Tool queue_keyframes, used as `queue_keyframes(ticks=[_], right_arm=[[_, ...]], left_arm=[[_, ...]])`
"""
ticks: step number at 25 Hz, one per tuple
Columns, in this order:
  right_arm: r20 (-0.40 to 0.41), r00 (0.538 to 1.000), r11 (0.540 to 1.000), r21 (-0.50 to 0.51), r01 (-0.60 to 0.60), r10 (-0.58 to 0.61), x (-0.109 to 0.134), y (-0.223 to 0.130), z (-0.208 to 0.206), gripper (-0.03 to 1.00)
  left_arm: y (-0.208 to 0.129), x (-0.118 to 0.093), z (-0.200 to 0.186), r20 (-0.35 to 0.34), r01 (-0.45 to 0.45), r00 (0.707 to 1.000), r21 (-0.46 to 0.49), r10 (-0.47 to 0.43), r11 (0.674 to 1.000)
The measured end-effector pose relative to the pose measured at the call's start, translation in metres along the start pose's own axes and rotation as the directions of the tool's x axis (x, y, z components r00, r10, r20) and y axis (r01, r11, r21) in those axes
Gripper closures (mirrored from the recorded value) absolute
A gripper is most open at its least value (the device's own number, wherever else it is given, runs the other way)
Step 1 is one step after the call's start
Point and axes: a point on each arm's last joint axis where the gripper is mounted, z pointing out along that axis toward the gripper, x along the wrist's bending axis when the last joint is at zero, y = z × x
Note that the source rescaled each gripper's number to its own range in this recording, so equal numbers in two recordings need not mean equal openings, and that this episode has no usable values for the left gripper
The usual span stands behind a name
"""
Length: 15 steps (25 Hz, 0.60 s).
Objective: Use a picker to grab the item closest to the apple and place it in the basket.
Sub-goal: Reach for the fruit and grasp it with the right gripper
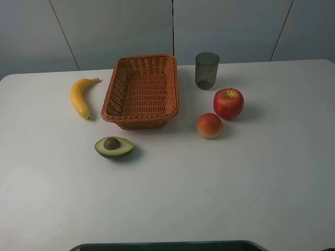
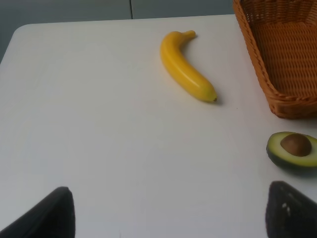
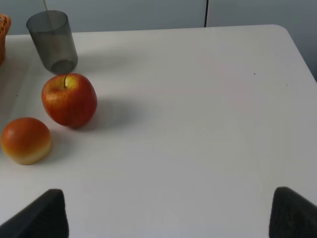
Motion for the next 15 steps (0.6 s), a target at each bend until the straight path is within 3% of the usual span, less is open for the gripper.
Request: queue_keyframes(ticks=[15], right_arm=[[0.0, 1.0, 1.0, 0.0, 0.0, 0.0, 0.0, 0.0, 0.0, 0.3]], left_arm=[[0.0, 0.0, 0.0, 0.0, 0.002, 1.0, 0.0, -0.002, 1.0]])
